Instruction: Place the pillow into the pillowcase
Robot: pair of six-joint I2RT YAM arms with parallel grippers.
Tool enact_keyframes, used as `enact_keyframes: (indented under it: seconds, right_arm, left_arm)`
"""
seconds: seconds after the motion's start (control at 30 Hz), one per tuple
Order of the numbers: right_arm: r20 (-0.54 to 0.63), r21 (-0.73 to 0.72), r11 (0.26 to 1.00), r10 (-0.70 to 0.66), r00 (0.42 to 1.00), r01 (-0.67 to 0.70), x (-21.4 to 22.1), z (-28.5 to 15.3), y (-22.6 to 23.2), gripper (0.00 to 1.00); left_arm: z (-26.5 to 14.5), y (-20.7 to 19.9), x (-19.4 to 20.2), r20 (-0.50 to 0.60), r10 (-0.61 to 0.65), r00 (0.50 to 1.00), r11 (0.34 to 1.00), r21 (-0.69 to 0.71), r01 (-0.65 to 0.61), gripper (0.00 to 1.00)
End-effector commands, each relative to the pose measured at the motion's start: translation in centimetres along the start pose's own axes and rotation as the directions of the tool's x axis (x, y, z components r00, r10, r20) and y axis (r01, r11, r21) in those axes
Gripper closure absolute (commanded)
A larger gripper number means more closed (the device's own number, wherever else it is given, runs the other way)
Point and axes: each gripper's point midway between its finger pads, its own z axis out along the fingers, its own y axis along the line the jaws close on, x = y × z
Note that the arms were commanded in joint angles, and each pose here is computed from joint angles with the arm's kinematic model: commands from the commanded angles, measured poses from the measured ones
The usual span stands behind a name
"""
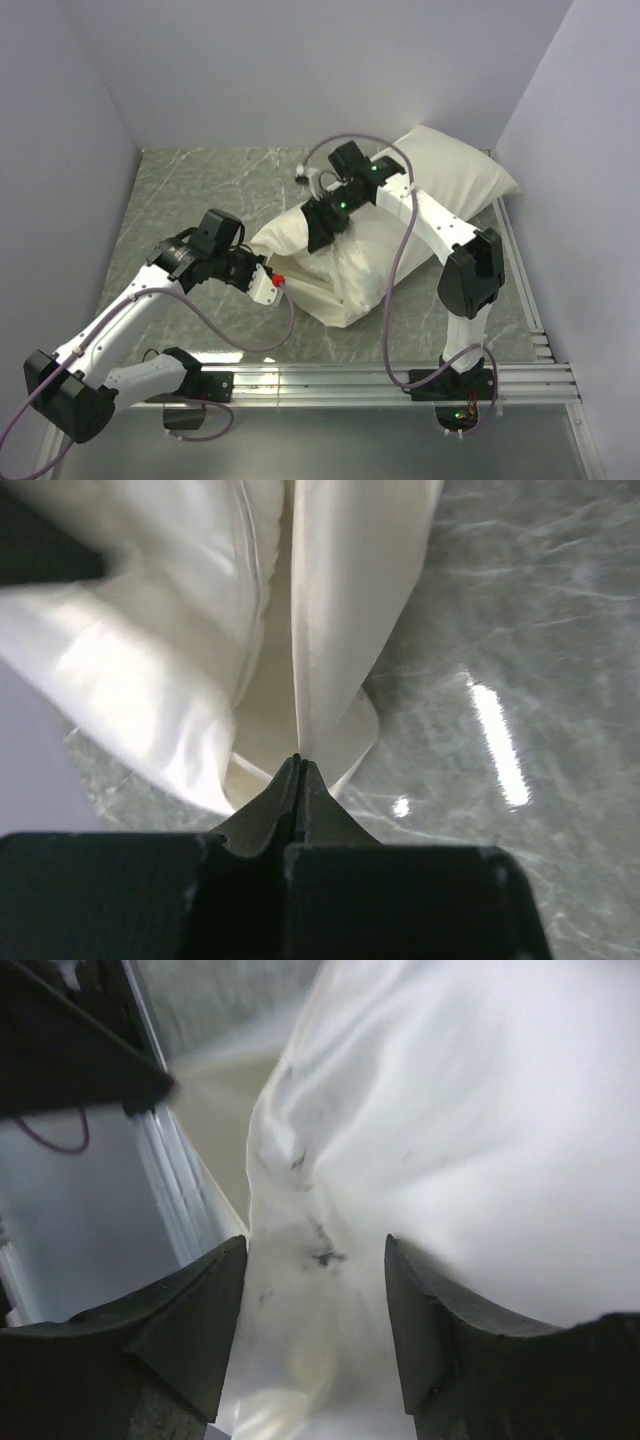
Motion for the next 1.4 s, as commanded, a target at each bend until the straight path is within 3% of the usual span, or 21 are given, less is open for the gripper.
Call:
enact_keyframes:
  seconds: [0.0,0.07,0.2,0.37,0.57,0.67,0.73,0.77,0.8,0.9,1.07,1.13,1.23,1.27,1.3,1.37]
  right_arm:
    - [0.119,-0.017,0.997,-0.068,0.991,0.07,-5.6,-3.7,3.8,0.34]
    - [0.157,0.054,0.994,-0.104,0.982,0.097,-7.5,-4.0,3.9,0.33]
    - [0.097,0.161,0.973,-0.18,0.979,0.163,-8.1,-0.7,3.4,0.32]
    - [-0.087,0.147,0.984,-0.093,0.992,0.105,-4.7,6.1,1.4,0.31]
    - [-0.189,0.354,0.928,-0.049,0.981,0.115,-1.0,9.1,-3.3,0.27]
    - [-0.24,0.405,0.905,-0.033,0.97,0.131,0.0,9.2,-5.1,0.34]
    - [-0.244,0.413,0.9,-0.036,0.969,0.137,0.3,8.3,-5.6,0.46]
    - [-0.259,0.411,0.902,-0.022,0.966,0.131,1.2,8.1,-5.9,0.53]
    - [-0.252,0.414,0.901,-0.023,0.968,0.129,1.2,7.4,-6.0,0.71]
    - [-0.313,0.407,0.899,-0.026,0.949,0.159,2.8,6.7,-6.0,1.0]
    - [-0.39,0.298,0.945,-0.01,0.921,0.137,6.9,4.8,-5.0,1.0]
    - [-0.317,0.293,0.949,-0.015,0.948,0.113,5.7,3.6,-4.8,1.0]
    - [-0.16,0.312,0.945,-0.049,0.986,0.098,0.9,1.2,-3.5,0.78]
    - [-0.1,0.328,0.94,-0.061,0.993,0.091,-0.8,0.4,-3.6,0.68]
    - [-0.057,0.336,0.937,-0.08,0.995,0.094,-2.3,-0.3,-3.2,0.48]
    - [0.011,0.373,0.921,-0.123,0.992,0.11,-5.7,-2.2,-2.2,0.34]
  left_arm:
    - [1.0,-2.1,-0.8,0.032,-0.027,0.999,0.999,0.033,0.026,1.0]
    - [1.4,-2.4,-0.9,0.044,-0.025,0.999,0.999,0.027,0.024,1.0]
    - [2.4,-2.7,-0.6,0.053,-0.046,0.998,0.999,0.009,0.046,1.0]
    - [2.2,-2.4,-0.7,0.05,-0.084,0.995,0.996,-0.002,0.085,1.0]
    - [1.6,-3.6,-1.0,0.067,-0.105,0.992,0.994,-0.008,0.106,1.0]
    - [1.6,-4.5,0.1,0.009,-0.138,0.99,0.99,0.019,0.138,1.0]
    - [1.2,-4.5,0.7,-0.016,-0.136,0.991,0.991,0.016,0.136,1.0]
    - [0.8,-4.2,1.5,-0.036,-0.152,0.988,0.988,-0.008,0.152,1.0]
    - [0.7,-4.1,2.0,-0.05,-0.147,0.988,0.989,-0.014,0.146,1.0]
    - [0.6,-3.7,3.5,-0.107,-0.155,0.982,0.988,-0.042,0.151,1.0]
    - [-0.4,-2.8,5.3,-0.152,-0.166,0.974,0.984,-0.097,0.152,1.0]
    - [-0.6,-2.4,5.4,-0.156,-0.142,0.978,0.985,-0.118,0.124,1.0]
    - [-0.5,-2.2,5.1,-0.139,-0.128,0.982,0.986,-0.121,0.111,1.0]
    - [-0.5,-1.9,5.0,-0.132,-0.127,0.983,0.985,-0.131,0.11,1.0]
    - [-0.4,-1.8,5.1,-0.131,-0.126,0.983,0.985,-0.132,0.109,1.0]
    - [-0.2,-0.9,5.3,-0.136,-0.115,0.984,0.984,-0.152,0.094,1.0]
